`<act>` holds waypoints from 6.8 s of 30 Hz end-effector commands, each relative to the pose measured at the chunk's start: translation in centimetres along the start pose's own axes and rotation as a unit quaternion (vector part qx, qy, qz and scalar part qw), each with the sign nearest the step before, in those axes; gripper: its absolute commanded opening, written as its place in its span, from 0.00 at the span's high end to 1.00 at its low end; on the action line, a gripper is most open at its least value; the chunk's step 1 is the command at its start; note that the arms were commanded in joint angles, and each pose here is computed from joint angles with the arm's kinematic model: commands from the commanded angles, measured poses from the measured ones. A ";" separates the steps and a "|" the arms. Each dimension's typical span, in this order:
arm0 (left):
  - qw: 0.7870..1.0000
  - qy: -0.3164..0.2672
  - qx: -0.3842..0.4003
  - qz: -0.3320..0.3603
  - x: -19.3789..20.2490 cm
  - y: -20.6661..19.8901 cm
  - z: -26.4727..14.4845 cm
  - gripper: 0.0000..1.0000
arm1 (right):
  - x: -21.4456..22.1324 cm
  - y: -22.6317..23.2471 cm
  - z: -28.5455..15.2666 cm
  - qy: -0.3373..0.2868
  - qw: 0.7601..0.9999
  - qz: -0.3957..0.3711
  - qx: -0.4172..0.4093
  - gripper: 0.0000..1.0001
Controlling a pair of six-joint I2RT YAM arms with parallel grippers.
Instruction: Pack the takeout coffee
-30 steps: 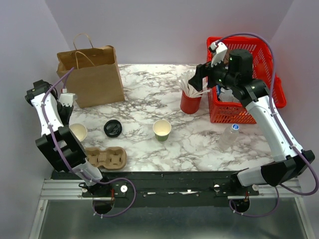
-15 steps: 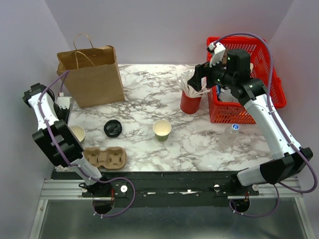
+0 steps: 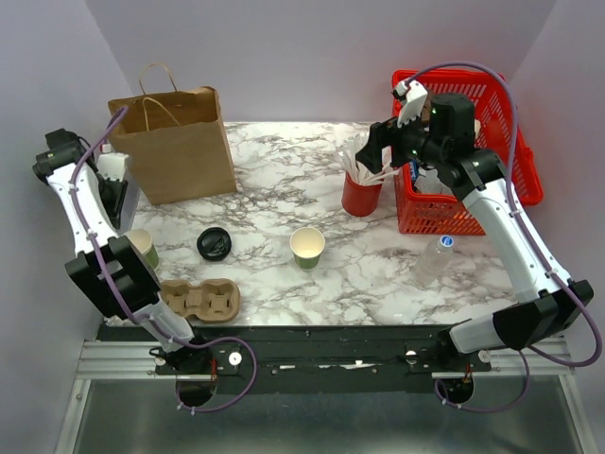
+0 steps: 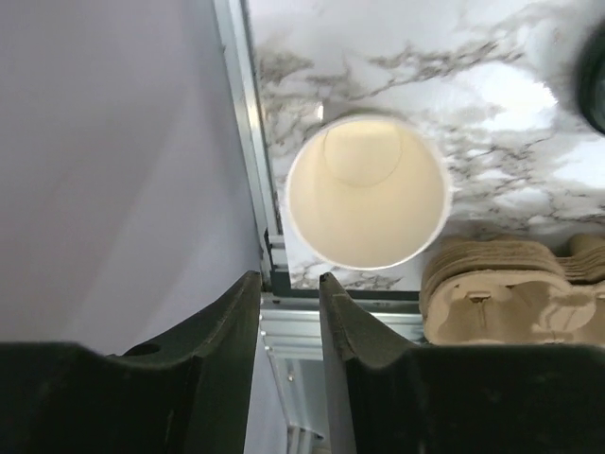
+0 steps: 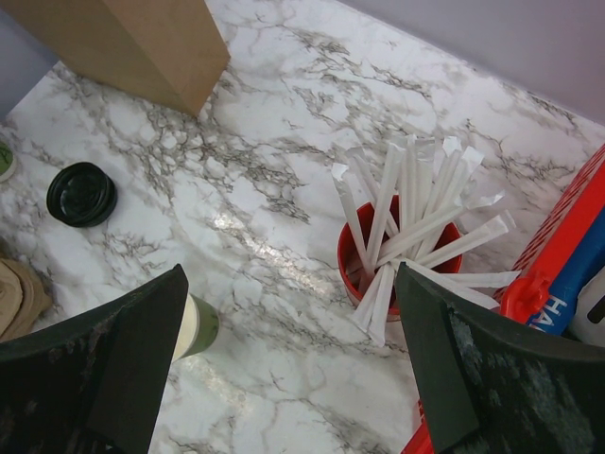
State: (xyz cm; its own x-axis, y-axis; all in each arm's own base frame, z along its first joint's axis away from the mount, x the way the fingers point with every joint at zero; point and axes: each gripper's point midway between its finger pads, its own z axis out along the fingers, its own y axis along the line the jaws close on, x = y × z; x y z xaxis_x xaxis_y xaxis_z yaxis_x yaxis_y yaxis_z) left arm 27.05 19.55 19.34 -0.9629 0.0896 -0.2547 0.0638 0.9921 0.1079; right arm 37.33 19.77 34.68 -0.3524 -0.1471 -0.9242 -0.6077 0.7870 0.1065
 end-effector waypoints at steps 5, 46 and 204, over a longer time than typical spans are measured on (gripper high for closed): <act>0.971 -0.125 0.120 0.163 -2.8 -14.8 -3.3 0.59 | 1.0 -0.1 0.2 0.006 1.000 0.005 -0.001 0.00; 0.977 0.019 0.065 0.203 -1.3 -27.0 11.5 0.72 | 3.8 0.6 -1.1 0.021 0.999 -0.024 -0.016 0.00; 0.618 -0.107 0.769 0.121 -4.2 -42.4 -6.3 0.78 | 14.8 14.1 11.3 0.080 0.917 -0.122 -0.372 0.01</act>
State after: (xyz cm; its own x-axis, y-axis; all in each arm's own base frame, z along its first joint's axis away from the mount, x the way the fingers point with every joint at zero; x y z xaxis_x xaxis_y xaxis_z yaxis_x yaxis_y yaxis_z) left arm 26.09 -22.90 18.31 -0.7743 0.2573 -0.5781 0.5875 -0.0473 -0.8079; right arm 30.32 34.27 17.88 -0.2379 -0.4097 -0.8806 -0.9713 0.0939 0.2187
